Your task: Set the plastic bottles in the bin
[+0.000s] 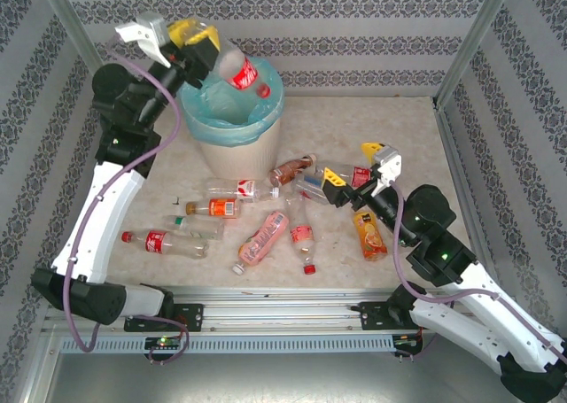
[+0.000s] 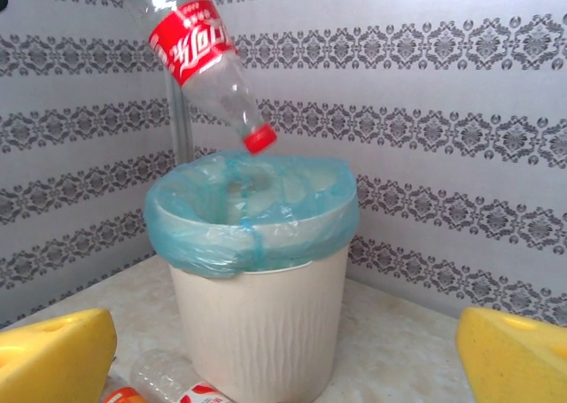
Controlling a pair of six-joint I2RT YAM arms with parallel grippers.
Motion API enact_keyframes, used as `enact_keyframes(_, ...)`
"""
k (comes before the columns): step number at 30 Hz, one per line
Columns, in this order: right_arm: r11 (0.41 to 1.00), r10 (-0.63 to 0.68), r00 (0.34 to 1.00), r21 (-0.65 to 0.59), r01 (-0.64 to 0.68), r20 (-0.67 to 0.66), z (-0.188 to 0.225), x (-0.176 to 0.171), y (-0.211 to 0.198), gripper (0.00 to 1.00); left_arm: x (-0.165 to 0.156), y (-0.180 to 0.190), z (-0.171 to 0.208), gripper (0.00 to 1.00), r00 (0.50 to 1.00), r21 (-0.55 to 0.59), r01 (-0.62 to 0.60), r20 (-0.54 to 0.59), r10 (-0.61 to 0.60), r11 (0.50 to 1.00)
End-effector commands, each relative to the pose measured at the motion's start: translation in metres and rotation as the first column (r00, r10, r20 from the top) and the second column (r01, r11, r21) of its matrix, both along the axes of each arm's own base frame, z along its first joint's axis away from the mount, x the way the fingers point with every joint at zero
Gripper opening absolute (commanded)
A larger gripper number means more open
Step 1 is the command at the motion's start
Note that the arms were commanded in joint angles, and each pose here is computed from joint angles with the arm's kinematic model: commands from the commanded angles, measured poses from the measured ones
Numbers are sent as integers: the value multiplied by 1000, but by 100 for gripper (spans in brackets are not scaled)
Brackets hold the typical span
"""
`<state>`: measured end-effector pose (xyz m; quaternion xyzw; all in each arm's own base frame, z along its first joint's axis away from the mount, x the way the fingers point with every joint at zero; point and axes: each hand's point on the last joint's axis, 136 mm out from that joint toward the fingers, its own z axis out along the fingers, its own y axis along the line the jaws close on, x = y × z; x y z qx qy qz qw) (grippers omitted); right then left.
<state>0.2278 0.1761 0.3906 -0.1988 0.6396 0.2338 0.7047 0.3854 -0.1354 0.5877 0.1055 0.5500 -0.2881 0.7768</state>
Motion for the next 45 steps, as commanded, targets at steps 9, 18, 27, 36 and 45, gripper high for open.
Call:
enact_keyframes(9, 1000, 20, 1000, 9, -20, -10, -2, 2, 8, 97, 96, 32, -51, 36, 974, 100, -190, -104, 200, 977)
enact_keyframes(18, 1000, 22, 998, 23, -21, -57, -16, 5, 10, 96, 158, 9, -126, 36, 973, 162, -95, -196, 126, 982)
enact_keyframes(27, 999, 24, 997, 27, -22, -68, -19, 4, 10, 96, 175, -26, -167, 46, 970, 196, 30, -241, 19, 980)
enact_keyframes(36, 999, 1, 997, 47, 2, -71, -25, -1, -1, 96, 169, -42, -165, 74, 968, 232, 73, -249, -13, 970)
enact_keyframes(45, 998, -27, 998, 53, 31, -63, -25, -3, -9, 96, 166, -46, -158, 73, 967, 227, 83, -255, -23, 970)
